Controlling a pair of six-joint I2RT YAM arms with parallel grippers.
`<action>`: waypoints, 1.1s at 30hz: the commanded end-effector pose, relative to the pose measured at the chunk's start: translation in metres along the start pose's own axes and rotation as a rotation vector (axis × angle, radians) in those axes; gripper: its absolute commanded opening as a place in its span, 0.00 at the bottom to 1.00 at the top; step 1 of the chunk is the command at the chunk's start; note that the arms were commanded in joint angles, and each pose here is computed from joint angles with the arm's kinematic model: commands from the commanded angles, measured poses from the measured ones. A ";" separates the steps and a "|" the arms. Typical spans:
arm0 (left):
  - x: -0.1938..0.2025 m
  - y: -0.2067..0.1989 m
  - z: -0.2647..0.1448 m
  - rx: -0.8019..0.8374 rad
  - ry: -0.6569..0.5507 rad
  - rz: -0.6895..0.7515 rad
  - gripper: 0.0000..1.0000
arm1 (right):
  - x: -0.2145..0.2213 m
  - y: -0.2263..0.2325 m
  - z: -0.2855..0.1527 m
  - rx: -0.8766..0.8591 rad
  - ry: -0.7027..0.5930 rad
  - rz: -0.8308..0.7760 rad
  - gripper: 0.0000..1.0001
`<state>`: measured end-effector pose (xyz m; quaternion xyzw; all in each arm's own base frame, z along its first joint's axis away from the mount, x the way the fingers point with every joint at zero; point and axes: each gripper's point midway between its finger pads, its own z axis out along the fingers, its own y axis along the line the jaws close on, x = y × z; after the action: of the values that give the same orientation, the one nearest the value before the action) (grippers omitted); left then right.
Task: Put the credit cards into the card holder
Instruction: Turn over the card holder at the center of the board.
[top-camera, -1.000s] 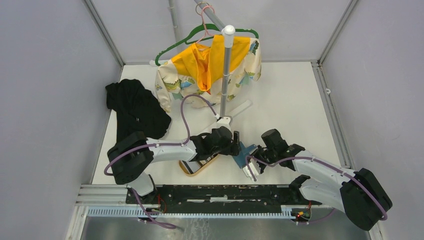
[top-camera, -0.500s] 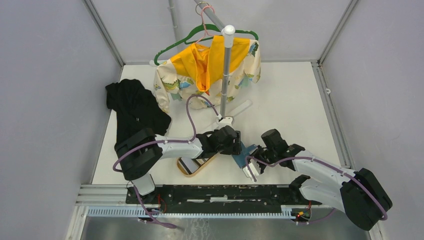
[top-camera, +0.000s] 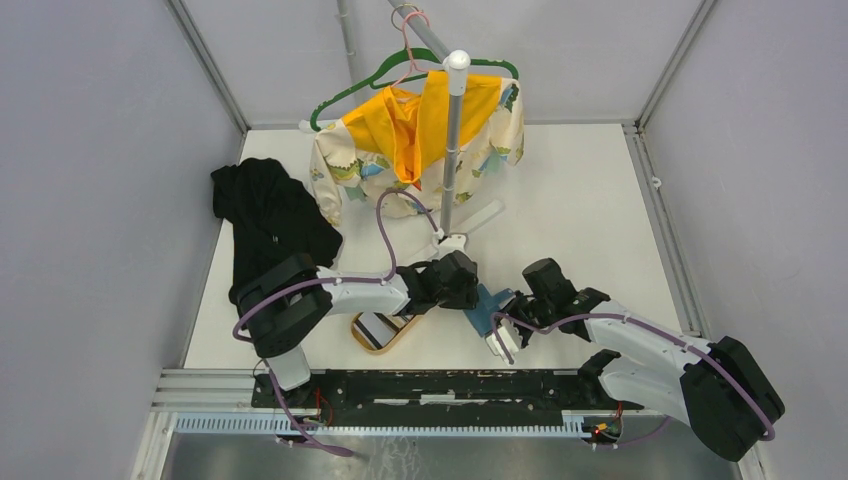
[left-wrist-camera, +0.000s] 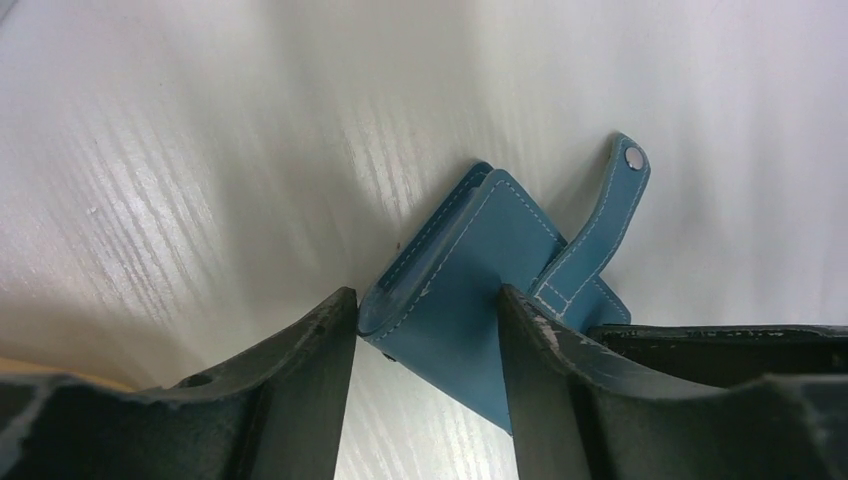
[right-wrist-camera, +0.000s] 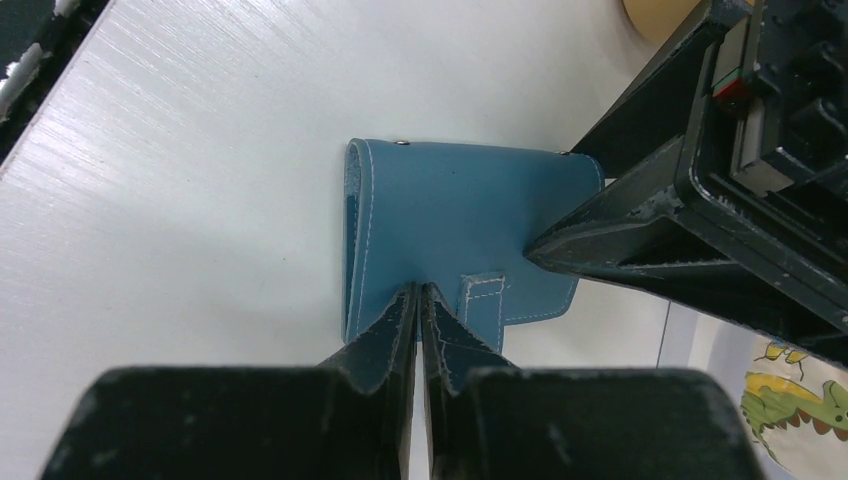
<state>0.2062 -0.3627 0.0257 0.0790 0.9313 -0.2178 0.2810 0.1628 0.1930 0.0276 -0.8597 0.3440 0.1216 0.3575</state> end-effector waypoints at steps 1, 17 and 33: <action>0.036 0.020 0.006 -0.026 0.091 -0.061 0.58 | 0.000 0.016 0.000 -0.067 0.007 0.028 0.10; 0.014 -0.016 0.001 0.155 -0.010 -0.169 0.17 | -0.001 0.019 0.000 -0.080 0.001 0.028 0.10; -0.038 -0.027 -0.062 -0.092 -0.400 0.310 0.02 | -0.017 -0.070 -0.082 0.154 -0.260 0.561 0.30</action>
<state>0.1849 -0.3729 0.0494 0.1027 0.8913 -0.2439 0.3682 0.1907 0.1870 0.0922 -0.7591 0.4685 0.2144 0.3979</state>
